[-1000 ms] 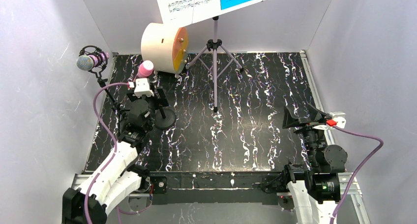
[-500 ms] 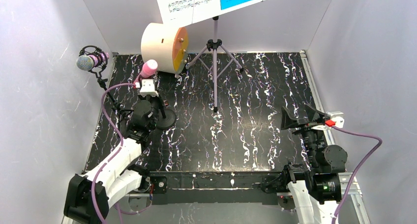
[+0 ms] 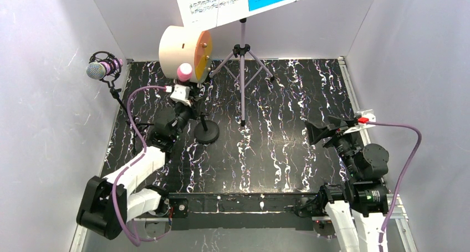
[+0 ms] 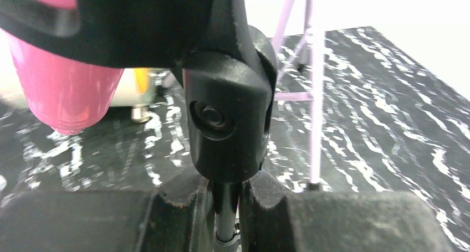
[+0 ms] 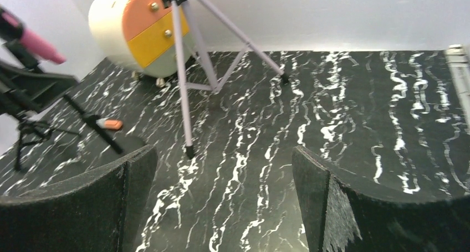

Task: Pack up the instrument practice props
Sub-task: Move the microphone stand with the microphone to the center of the board.

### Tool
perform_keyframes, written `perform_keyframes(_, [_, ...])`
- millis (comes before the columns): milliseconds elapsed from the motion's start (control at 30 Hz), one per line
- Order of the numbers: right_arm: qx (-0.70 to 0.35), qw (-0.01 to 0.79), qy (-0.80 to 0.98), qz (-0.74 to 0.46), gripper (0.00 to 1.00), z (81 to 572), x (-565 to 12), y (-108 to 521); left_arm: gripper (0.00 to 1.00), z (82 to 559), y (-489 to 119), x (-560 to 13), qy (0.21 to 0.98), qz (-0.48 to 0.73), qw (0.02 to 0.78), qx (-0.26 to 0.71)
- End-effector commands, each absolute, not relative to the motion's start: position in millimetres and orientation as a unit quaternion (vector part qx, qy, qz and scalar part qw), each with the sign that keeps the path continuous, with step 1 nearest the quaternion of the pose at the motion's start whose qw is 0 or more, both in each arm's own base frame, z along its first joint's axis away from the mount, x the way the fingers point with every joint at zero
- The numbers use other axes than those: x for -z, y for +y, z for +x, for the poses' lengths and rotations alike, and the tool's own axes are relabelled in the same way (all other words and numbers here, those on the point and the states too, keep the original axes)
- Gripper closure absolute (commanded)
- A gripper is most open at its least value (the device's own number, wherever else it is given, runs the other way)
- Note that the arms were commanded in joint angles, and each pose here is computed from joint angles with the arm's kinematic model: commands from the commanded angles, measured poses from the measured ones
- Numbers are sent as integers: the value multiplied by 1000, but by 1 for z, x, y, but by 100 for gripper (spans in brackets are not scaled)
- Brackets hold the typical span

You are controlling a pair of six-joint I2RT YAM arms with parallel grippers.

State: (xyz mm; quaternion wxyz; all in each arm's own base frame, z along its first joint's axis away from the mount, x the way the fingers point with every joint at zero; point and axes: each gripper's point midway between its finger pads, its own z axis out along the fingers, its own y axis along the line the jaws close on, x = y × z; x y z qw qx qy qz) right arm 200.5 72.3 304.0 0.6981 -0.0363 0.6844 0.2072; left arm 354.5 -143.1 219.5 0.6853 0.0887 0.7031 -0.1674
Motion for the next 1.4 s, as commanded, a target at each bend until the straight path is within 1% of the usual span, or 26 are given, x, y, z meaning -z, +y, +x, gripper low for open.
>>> perform_keyframes(0, [-279, 672, 682, -77, 1, 190, -316, 100, 100, 337, -209, -265, 638, 158, 689, 306])
perform_keyframes(267, [-393, 618, 670, -123, 1, 189, -284, 140, 100, 300, -278, -272, 588, 279, 645, 399])
perform_keyframes(433, [-459, 554, 684, -120, 1, 195, -262, 158, 100, 284, -304, -272, 570, 317, 637, 411])
perform_keyframes(533, [-495, 514, 693, -100, 2, 199, -249, 166, 100, 284, -307, -271, 573, 311, 647, 395])
perform_keyframes(600, [-517, 498, 690, -87, 3, 201, -243, 171, 100, 293, -301, -267, 594, 283, 658, 367])
perform_keyframes(767, [-534, 468, 701, -69, 4, 210, -228, 192, 100, 296, -291, -257, 620, 254, 673, 313])
perform_keyframes(900, [-549, 426, 716, -57, 5, 212, -219, 230, 100, 297, -281, -252, 639, 230, 688, 257])
perform_keyframes(1033, [-555, 386, 734, -53, 5, 214, -213, 272, 100, 297, -274, -253, 650, 193, 699, 227])
perform_keyframes(1200, [-577, 352, 737, -27, 9, 220, -208, 294, 100, 295, -262, -252, 658, 165, 713, 178])
perform_keyframes(1367, [-597, 327, 732, 0, 14, 228, -205, 305, 100, 297, -255, -245, 668, 145, 711, 166])
